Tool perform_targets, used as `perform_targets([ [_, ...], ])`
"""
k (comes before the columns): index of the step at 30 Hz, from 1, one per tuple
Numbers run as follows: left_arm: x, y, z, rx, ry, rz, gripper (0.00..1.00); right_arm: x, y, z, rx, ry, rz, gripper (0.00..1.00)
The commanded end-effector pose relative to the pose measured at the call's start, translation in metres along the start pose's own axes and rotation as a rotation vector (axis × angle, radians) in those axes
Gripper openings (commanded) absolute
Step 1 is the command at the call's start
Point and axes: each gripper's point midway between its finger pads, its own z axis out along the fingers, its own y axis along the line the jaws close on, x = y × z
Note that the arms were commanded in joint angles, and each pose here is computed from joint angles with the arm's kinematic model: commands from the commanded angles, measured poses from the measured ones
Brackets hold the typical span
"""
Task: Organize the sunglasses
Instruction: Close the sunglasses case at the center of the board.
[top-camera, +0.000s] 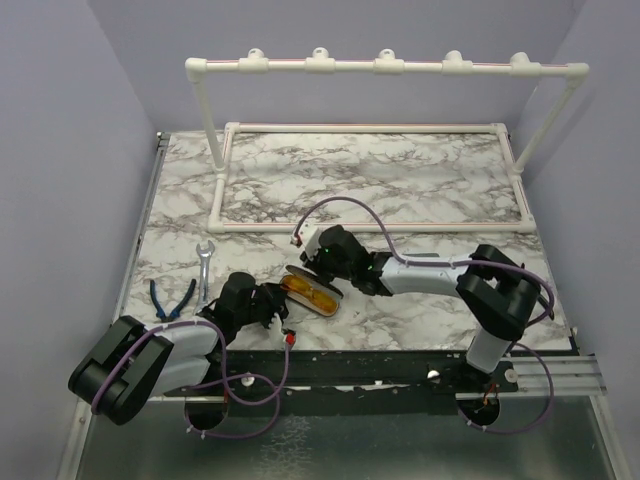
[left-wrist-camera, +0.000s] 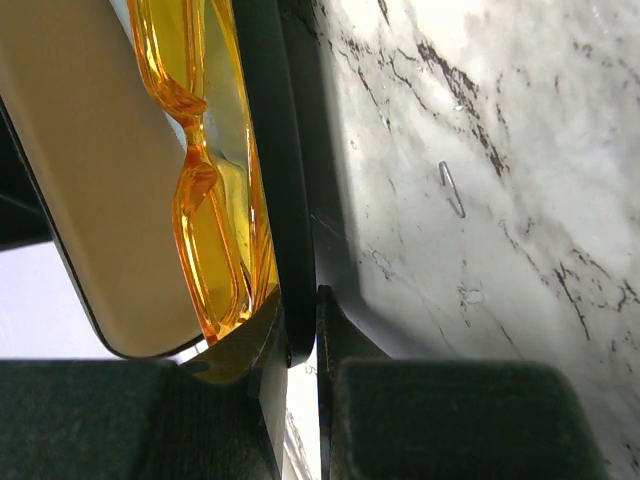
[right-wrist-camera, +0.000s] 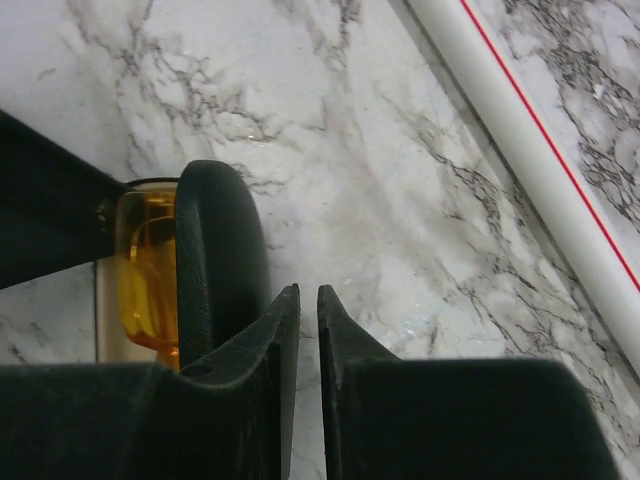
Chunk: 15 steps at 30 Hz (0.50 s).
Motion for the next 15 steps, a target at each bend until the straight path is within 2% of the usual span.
perform_targets([
  [1,-0.002,-0.015,0.002,0.053,-0.013,-0.093,0.12,0.009,0.039,0.0,-0.025,0.043,-0.076,0.16],
  [6,0.002,0.003,0.003,0.007,-0.001,-0.152,0.11,0.014,0.061,-0.008,-0.033,0.046,-0.083,0.15],
  [10,0.003,0.007,0.003,-0.003,0.001,-0.147,0.11,0.017,0.051,-0.017,0.024,0.056,-0.059,0.17],
  [13,0.002,0.001,0.001,0.009,0.003,-0.118,0.1,0.003,0.041,-0.034,0.052,0.019,-0.091,0.28],
  [15,0.001,0.0,0.001,0.01,0.002,-0.116,0.1,-0.005,0.041,-0.046,0.016,-0.003,-0.128,0.39],
])
